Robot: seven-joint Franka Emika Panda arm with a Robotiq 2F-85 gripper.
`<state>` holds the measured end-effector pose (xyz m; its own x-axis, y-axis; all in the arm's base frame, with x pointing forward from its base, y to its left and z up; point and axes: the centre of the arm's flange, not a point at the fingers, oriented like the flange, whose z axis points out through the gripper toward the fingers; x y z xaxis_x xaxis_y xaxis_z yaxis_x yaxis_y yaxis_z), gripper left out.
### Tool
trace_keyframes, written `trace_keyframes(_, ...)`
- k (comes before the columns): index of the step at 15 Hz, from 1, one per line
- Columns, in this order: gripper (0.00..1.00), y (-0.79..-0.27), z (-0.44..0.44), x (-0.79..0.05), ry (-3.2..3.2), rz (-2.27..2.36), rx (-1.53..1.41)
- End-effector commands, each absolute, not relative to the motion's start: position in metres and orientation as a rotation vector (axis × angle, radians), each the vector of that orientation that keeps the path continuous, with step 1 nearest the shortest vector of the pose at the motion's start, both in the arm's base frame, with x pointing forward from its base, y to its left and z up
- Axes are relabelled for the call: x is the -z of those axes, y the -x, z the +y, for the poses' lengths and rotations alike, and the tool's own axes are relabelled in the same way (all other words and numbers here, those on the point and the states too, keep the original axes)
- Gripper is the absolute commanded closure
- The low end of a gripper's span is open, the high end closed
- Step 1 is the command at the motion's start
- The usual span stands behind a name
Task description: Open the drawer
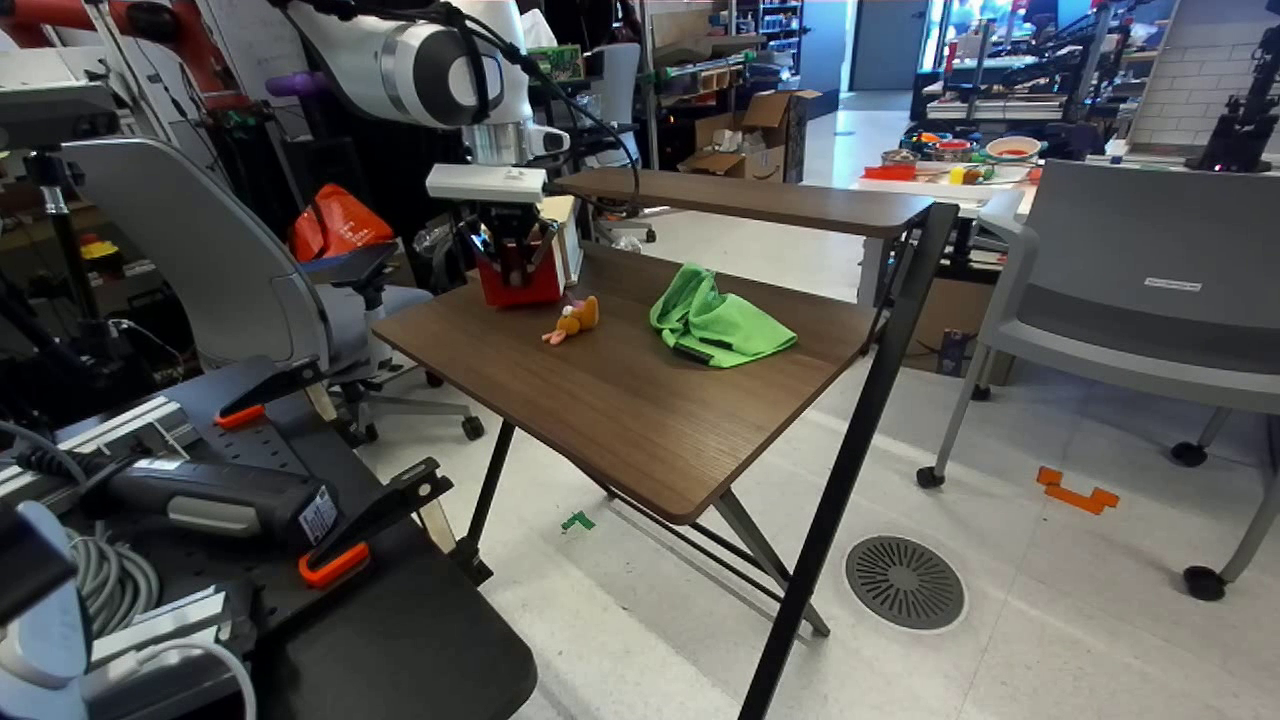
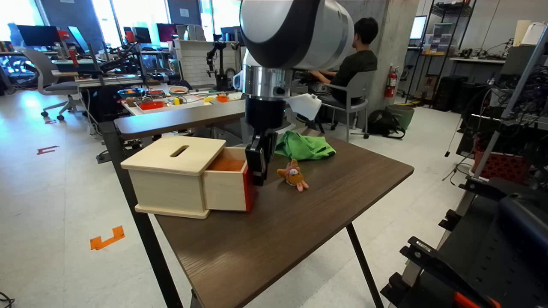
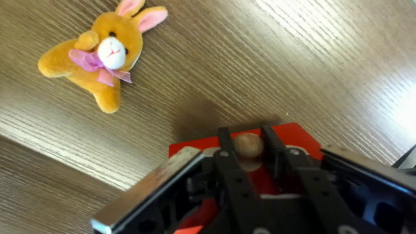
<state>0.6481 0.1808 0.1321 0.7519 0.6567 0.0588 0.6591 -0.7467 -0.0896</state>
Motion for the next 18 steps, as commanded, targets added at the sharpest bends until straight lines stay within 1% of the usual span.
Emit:
trace_keyframes(1,0.47,-0.639,0.146,-0.123,2.881,-1.014,-0.032)
trace_keyframes(4,0.27,-0.635,0.126,-0.112,2.899,-0.969,-0.075)
trace_keyframes(7,0.04,-0.632,0.108,-0.106,2.912,-0.93,-0.105)
trace_keyframes(8,0.01,-0.632,0.105,-0.106,2.912,-0.923,-0.111)
trace_keyframes(12,0.0,-0.631,0.102,-0.127,2.903,-0.931,-0.086)
trace_keyframes(16,0.0,-0.633,0.107,-0.176,2.855,-0.926,0.013)
trace_keyframes(17,0.0,-0.645,0.111,-0.142,2.897,-0.918,0.003)
trace_keyframes(18,0.0,-0.647,0.112,-0.152,2.896,-0.922,0.023)
